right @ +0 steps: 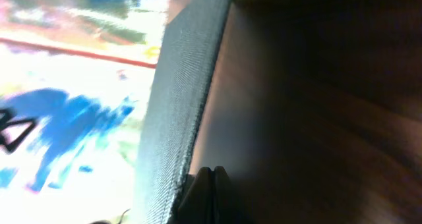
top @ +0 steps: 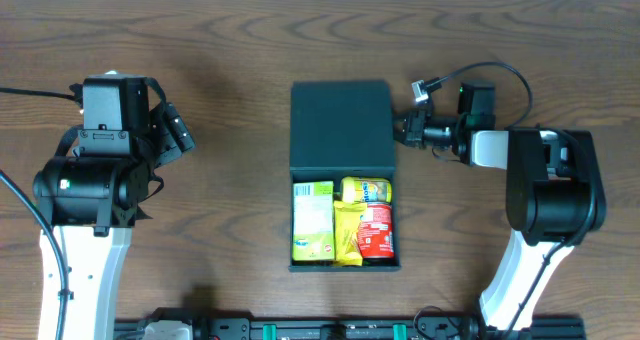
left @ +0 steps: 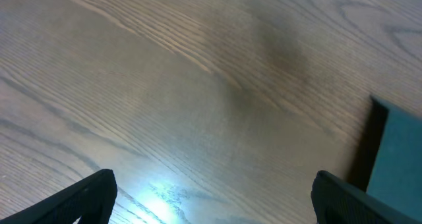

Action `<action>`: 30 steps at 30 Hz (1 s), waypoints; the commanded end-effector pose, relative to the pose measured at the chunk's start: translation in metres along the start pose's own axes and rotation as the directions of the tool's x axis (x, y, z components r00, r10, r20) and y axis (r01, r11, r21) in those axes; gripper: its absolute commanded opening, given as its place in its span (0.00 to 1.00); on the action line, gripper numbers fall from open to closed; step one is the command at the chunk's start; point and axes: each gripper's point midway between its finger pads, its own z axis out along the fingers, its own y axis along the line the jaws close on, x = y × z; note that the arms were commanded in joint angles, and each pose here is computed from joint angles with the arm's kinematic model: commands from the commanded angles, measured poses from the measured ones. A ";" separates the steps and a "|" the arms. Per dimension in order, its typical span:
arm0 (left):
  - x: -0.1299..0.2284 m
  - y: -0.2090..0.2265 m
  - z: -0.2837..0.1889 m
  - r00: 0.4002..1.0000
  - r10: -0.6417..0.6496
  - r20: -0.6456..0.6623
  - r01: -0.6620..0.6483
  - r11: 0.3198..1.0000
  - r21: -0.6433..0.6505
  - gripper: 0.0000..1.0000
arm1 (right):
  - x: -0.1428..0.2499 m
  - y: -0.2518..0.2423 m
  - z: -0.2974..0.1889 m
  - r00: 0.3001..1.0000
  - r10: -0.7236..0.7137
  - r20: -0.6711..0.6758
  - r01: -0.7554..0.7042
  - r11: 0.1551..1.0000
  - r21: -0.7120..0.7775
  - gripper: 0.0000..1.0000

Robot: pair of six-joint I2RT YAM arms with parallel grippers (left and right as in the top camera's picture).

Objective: Pack container
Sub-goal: 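Move the right gripper to the back edge of the open lid, then swing the lid closed over the box with the right gripper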

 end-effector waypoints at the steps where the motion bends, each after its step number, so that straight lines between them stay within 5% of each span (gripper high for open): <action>1: 0.002 0.002 0.003 1.000 -0.013 -0.011 0.013 1.000 -0.010 0.95 | 0.009 0.030 0.002 0.996 0.014 -0.093 -0.028 0.988 -0.154 0.01; 15: 0.003 0.003 0.003 1.000 -0.013 -0.011 0.013 1.000 -0.010 0.95 | -0.002 0.141 -0.023 0.967 -0.247 -0.067 0.223 0.940 -0.258 0.01; 30: 0.003 0.003 0.003 1.000 -0.013 -0.011 0.013 1.000 -0.010 0.95 | 0.045 0.304 -0.069 0.801 -0.598 0.015 0.568 0.752 -0.335 0.01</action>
